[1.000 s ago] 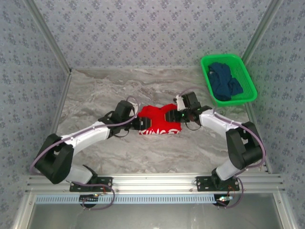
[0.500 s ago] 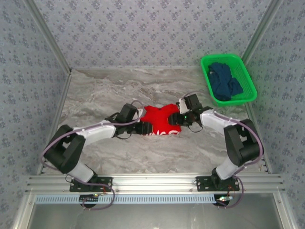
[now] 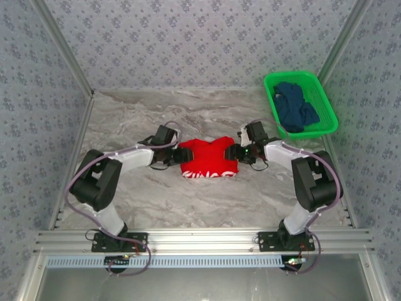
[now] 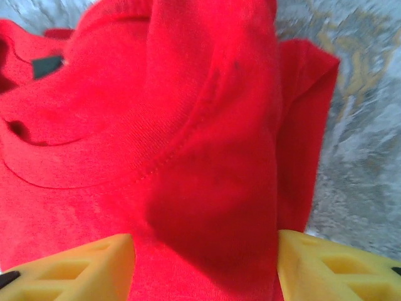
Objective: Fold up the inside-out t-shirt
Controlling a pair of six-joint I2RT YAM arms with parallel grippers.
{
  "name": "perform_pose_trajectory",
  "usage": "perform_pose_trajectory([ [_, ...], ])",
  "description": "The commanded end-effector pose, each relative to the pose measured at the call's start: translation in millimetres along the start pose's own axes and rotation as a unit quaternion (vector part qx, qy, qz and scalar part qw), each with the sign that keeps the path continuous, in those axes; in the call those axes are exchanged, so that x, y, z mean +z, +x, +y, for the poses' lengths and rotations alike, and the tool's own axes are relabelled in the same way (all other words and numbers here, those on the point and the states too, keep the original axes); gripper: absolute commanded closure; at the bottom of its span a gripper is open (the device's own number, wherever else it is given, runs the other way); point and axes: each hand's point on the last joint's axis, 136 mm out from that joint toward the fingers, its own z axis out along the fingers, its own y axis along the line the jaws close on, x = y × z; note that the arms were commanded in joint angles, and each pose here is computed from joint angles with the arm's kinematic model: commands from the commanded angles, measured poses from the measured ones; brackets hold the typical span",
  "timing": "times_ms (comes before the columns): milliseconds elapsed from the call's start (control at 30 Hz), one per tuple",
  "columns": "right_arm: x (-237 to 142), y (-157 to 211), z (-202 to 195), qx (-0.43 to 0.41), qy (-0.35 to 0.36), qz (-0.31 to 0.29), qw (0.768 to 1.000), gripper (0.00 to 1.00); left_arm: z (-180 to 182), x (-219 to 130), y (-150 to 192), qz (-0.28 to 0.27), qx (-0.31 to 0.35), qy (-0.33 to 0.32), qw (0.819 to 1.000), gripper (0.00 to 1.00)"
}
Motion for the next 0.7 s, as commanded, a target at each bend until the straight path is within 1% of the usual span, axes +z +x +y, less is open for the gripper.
perform_pose_trajectory([
  [0,8.2,-2.1,12.0,0.005,-0.014,-0.006,1.0,0.4,-1.3,0.2,-7.2,0.009,-0.007,-0.01,1.0,0.39],
  [67,10.4,-0.1,11.6,0.009,-0.015,-0.007,1.0,0.4,6.1,-0.3,-7.7,0.008,-0.013,-0.021,1.0,0.37],
  [200,12.5,2.2,11.0,0.008,-0.012,-0.004,1.0,0.41,8.2,-9.3,-3.4,0.001,-0.013,-0.017,1.0,0.34],
  [300,12.6,3.2,11.0,0.007,-0.012,-0.001,1.0,0.42,14.2,-15.5,2.1,-0.008,-0.014,-0.025,1.0,0.28],
  [400,12.7,4.3,10.6,0.005,-0.011,0.0,1.0,0.42,15.3,-7.4,6.9,0.0,-0.013,-0.02,1.0,0.24],
  [500,12.2,5.1,10.2,0.004,-0.01,0.0,1.0,0.43,8.8,9.7,10.4,0.024,-0.011,-0.002,1.0,0.24],
  [567,11.0,6.1,10.2,0.005,-0.01,0.0,1.0,0.43,2.2,18.9,11.4,0.032,-0.008,0.005,0.999,0.26],
  [600,10.3,5.7,10.6,0.004,-0.01,-0.001,1.0,0.43,-1.4,23.1,11.7,0.036,-0.005,0.01,0.999,0.28],
  [667,9.1,4.7,11.5,0.003,-0.011,-0.004,1.0,0.43,-5.7,28.7,10.4,0.036,-0.005,0.015,0.999,0.37],
])
